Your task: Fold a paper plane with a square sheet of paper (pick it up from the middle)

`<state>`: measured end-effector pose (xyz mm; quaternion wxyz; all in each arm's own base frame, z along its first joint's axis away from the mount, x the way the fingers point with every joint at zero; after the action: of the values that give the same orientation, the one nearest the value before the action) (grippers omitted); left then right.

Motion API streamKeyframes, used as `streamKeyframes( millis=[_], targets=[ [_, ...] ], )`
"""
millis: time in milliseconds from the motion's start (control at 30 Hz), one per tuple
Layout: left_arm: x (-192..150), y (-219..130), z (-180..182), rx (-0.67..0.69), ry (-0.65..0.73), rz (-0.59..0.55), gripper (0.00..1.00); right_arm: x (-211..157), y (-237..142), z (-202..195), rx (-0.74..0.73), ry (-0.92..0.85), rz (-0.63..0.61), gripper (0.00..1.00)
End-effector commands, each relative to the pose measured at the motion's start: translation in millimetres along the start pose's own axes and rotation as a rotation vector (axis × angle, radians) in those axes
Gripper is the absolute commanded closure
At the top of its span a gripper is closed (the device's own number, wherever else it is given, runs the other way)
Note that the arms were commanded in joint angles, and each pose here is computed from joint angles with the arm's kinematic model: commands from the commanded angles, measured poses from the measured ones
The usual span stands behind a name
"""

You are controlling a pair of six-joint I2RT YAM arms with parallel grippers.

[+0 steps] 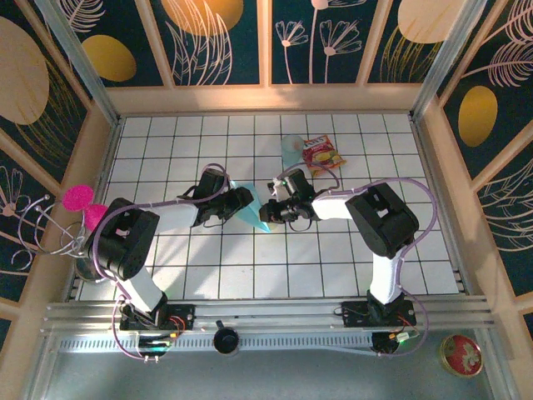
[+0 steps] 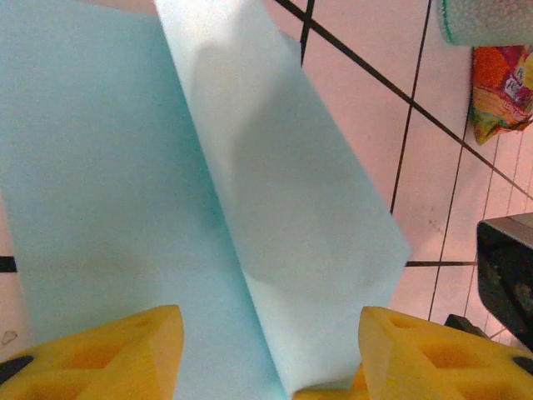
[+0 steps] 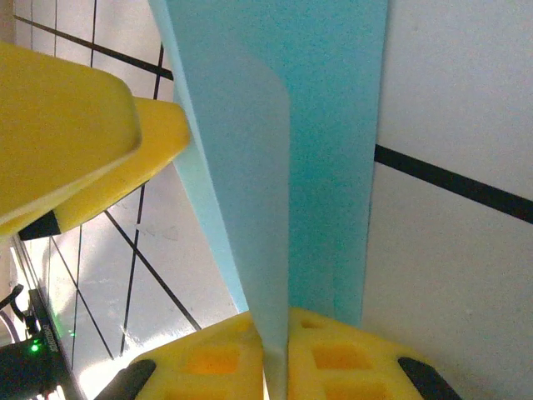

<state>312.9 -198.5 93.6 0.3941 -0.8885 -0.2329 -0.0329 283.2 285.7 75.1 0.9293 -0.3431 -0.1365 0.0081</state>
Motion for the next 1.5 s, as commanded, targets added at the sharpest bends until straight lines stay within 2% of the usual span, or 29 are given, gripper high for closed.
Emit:
streamKeyframes(
  millis=[0,100,600,700,867,1167,1467],
  targets=[
    [-1.4,0.2,-4.8,-0.035,0.028,0.001,0.42,3.3,2.3,-2.4,0.009,0.013,0.011,0.86],
    [1.1,1.3,-7.0,-0.030,0.030,0.002,0.41,2.7,3.0,-3.1,0.008,0.013,0.015,0.86],
    [-0.3,21.8,19.0,0.196,-0.010,0.051,0.45,3.7,1.6,-2.7,0.008,0.013,0.016,0.85],
    [-3.4,24.9,30.0,0.266,-0.023,0.068,0.47,5.8,-2.9,0.0,0.013,0.007,-0.003,0.81],
    [-8.0,28.5,42.5,0.334,-0.035,0.091,0.51,8.6,-17.8,5.9,0.024,-0.011,-0.067,0.68],
    [-12.1,30.6,52.4,0.385,-0.045,0.107,0.52,10.2,-27.5,5.5,-0.020,-0.038,-0.146,0.65],
    [-14.1,30.0,55.9,0.402,-0.052,0.111,0.60,14.3,-16.1,6.2,-0.044,-0.046,-0.144,0.65]
  ],
)
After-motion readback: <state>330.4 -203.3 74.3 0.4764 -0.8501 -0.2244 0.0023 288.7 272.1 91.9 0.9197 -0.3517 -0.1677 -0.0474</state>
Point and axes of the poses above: each hand's point on the last joint's axis, 136 mm out from that joint toward the fingers, its own y axis out along the fingers, its own z axis along the line the jaws close on, x = y × z, the point moved 7 cm from there along -y, back along the fingers, and after that the axes turned 4 degrees about y, right-handed, at the moved point
